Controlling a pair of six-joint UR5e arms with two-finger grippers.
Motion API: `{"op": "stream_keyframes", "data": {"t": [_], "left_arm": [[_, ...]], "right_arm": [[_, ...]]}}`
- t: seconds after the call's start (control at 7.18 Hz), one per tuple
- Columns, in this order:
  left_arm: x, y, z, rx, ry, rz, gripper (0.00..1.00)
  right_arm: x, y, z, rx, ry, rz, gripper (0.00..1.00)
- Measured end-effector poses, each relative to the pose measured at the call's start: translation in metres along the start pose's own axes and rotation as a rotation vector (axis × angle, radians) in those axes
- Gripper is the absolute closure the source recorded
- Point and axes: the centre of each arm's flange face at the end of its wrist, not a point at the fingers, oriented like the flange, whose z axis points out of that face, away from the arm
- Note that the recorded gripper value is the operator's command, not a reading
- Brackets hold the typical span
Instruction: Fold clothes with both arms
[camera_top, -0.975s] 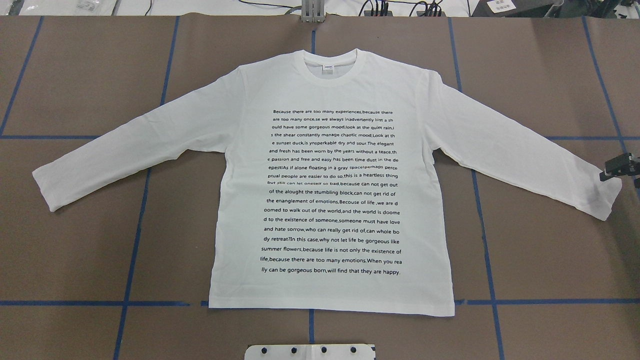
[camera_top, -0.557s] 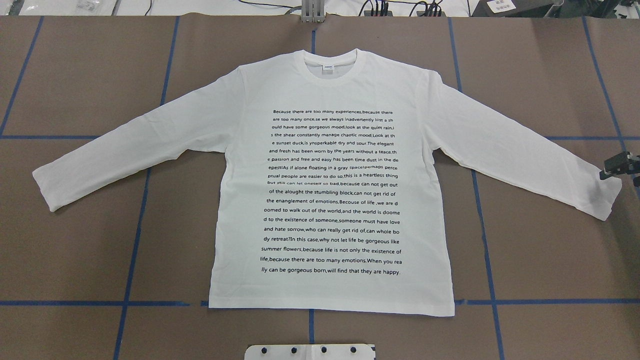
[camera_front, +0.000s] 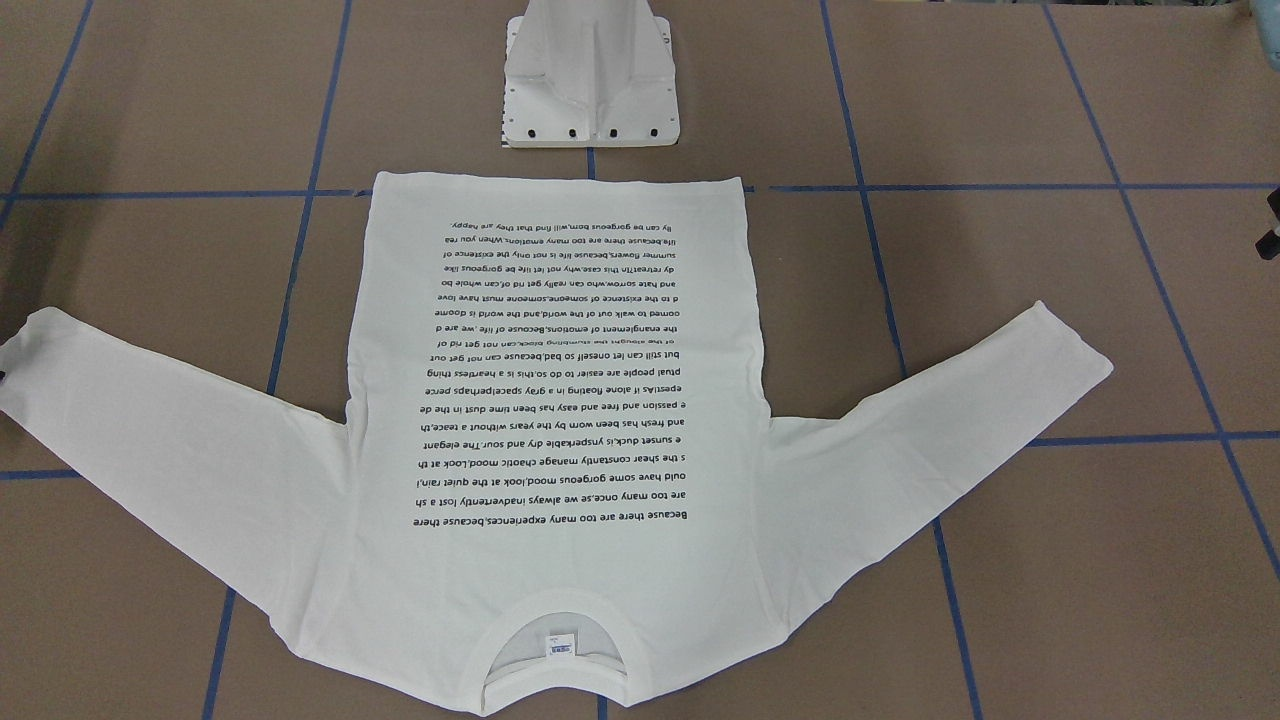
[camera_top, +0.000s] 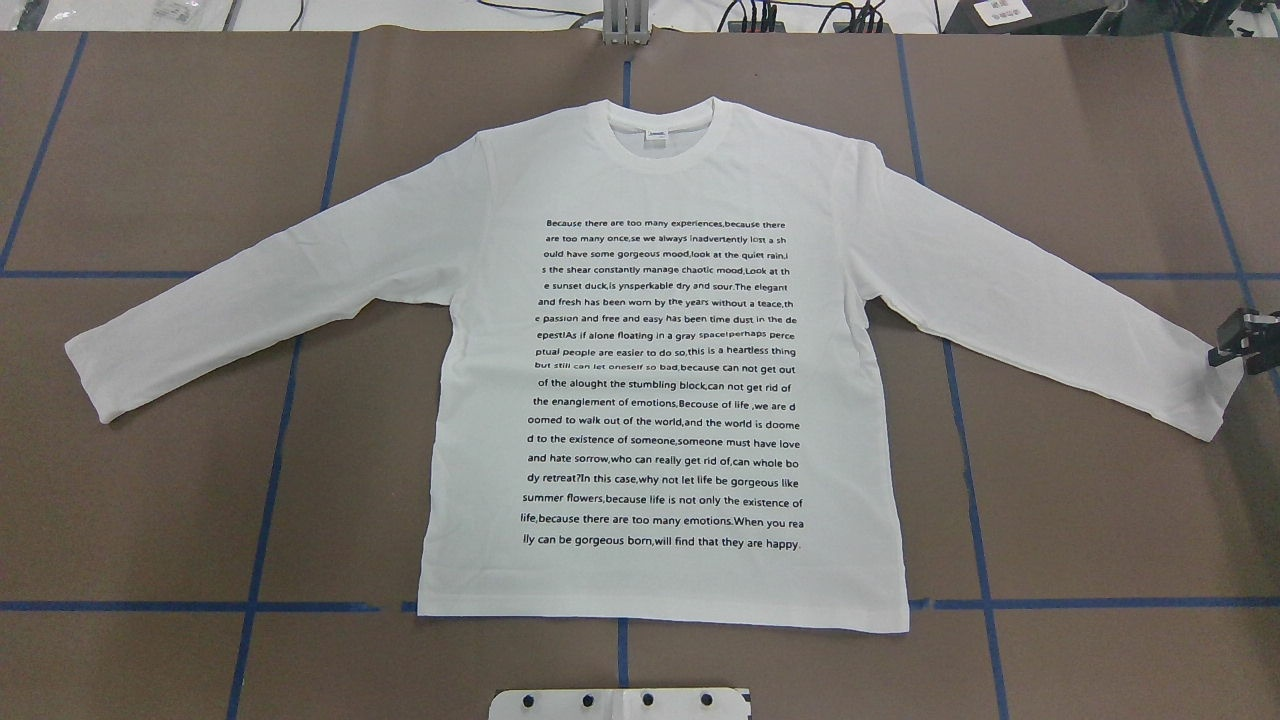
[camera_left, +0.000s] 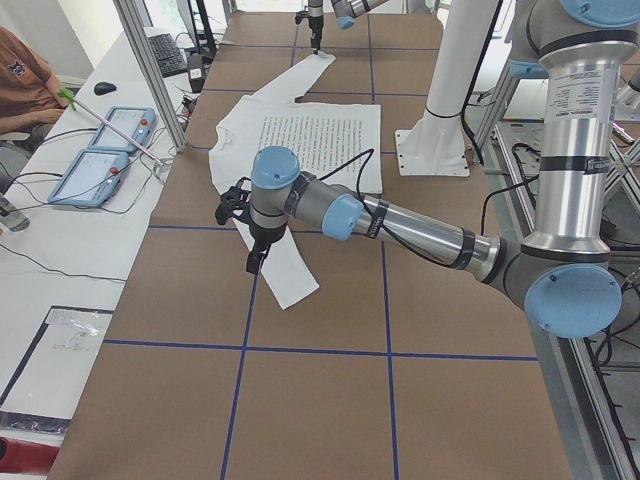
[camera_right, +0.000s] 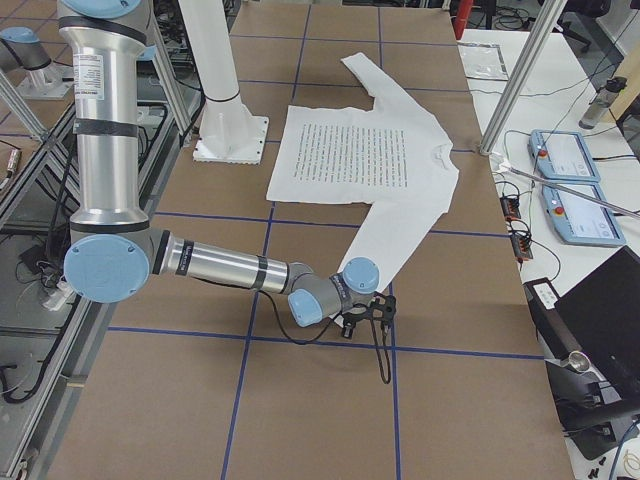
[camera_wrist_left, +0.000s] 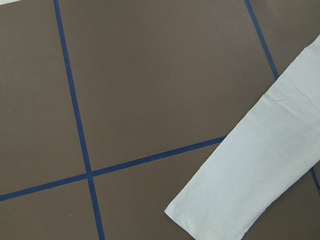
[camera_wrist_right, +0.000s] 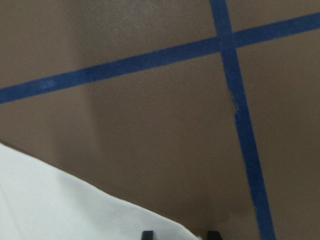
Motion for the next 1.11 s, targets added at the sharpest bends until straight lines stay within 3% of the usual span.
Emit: {"op": "stream_keyframes", "data": {"t": [0.42, 0.84, 1.11], "left_arm": [[-0.001, 0.0, 0.001, -0.001, -0.002, 0.0, 0.01], [0.0, -0.002, 0.0, 0.002, 0.0, 0.003, 0.01], [0.002, -0.003, -0.001, 0.004, 0.004, 0.006, 0.01]], "right_arm": [[-0.011, -0.006, -0.004, 0.006, -0.014, 0.012, 1.0], [-0.042, 0.002, -0.035, 0.029, -0.076, -0.025, 1.0], [-0.092, 0.006, -0.064, 0.046, -0.143, 0.014, 1.0]]}}
